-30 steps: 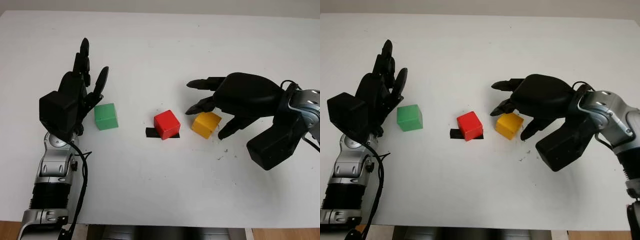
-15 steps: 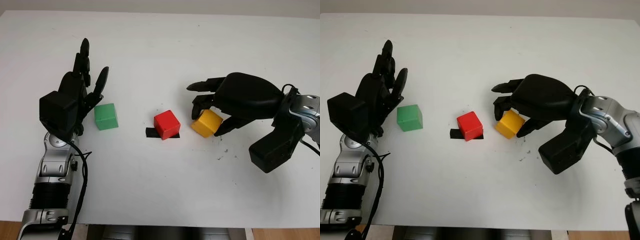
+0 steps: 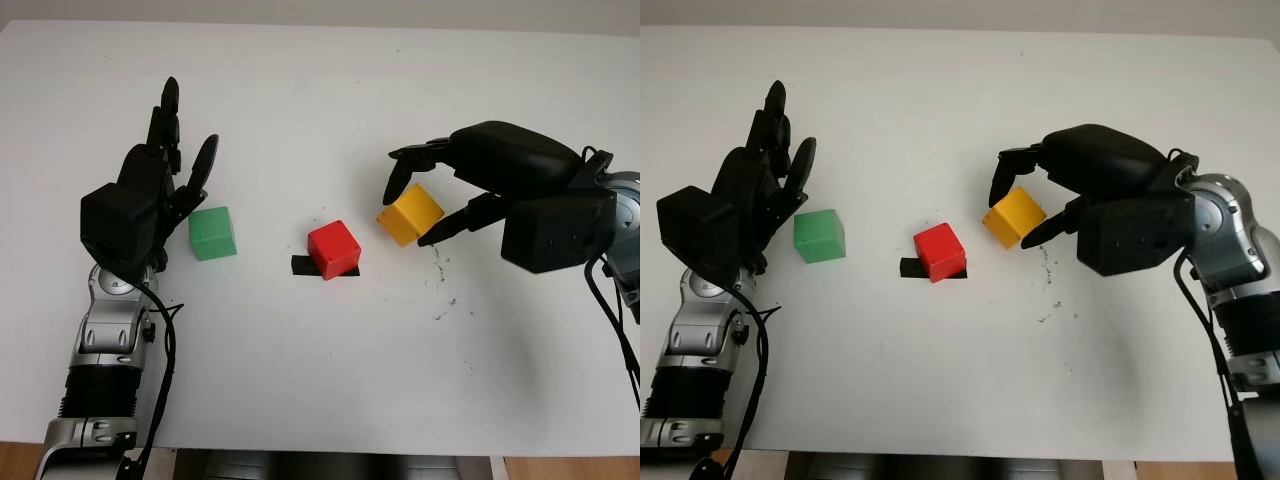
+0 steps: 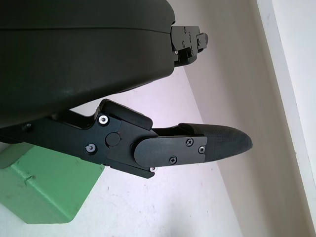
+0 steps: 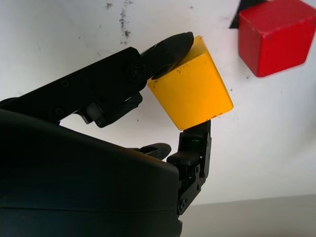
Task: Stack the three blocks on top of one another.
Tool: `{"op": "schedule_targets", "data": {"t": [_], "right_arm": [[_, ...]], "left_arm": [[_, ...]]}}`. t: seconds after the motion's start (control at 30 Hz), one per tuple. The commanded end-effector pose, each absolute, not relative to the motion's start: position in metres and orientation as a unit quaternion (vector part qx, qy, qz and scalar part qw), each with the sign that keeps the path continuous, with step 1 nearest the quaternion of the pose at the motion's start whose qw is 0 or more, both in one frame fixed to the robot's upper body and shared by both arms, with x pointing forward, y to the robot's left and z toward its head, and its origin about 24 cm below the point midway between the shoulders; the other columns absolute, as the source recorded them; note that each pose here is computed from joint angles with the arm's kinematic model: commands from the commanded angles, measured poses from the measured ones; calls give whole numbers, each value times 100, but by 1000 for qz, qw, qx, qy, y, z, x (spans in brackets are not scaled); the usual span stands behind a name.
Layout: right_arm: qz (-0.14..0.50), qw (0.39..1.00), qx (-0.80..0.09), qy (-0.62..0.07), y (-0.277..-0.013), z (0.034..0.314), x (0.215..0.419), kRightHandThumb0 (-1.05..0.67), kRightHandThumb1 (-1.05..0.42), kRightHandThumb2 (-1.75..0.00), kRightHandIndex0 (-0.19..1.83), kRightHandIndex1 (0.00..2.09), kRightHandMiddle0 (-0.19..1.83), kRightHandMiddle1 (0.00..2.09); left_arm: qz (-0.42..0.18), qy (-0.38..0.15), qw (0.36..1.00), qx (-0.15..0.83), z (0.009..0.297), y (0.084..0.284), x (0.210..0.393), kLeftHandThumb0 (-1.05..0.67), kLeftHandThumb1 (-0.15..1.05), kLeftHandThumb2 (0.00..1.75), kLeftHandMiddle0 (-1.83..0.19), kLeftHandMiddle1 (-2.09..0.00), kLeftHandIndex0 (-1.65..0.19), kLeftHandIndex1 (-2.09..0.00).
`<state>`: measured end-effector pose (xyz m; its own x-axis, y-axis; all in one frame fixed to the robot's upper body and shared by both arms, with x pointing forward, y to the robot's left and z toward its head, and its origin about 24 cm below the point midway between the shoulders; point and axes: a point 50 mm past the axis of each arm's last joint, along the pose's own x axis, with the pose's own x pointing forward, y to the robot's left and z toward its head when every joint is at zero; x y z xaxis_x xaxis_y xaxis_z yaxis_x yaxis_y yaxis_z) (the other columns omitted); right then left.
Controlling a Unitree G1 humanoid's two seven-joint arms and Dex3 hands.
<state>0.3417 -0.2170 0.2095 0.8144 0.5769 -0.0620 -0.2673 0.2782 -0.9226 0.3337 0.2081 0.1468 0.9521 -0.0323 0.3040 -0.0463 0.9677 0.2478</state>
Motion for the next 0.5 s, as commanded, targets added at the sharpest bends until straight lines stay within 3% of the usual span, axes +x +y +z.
{"op": "schedule_targets", "data": {"t": [0.0, 0.2, 0.47], "right_arm": [[262, 807, -509, -143, -219, 216, 342, -40, -90, -5, 38, 4, 45, 145], [277, 843, -445, -119, -217, 223, 343, -39, -91, -6, 35, 3, 36, 153], [292, 842, -445, -86, -193, 243, 339, -35, -91, -5, 34, 3, 32, 158]], "left_arm": [[8, -160, 979, 127, 149, 209, 333, -78, 105, 46, 16, -6, 11, -5], [8, -158, 979, 126, 148, 209, 332, -79, 105, 46, 16, -5, 12, -5], [7, -157, 980, 125, 148, 209, 332, -80, 105, 46, 16, -5, 11, -5]]}}
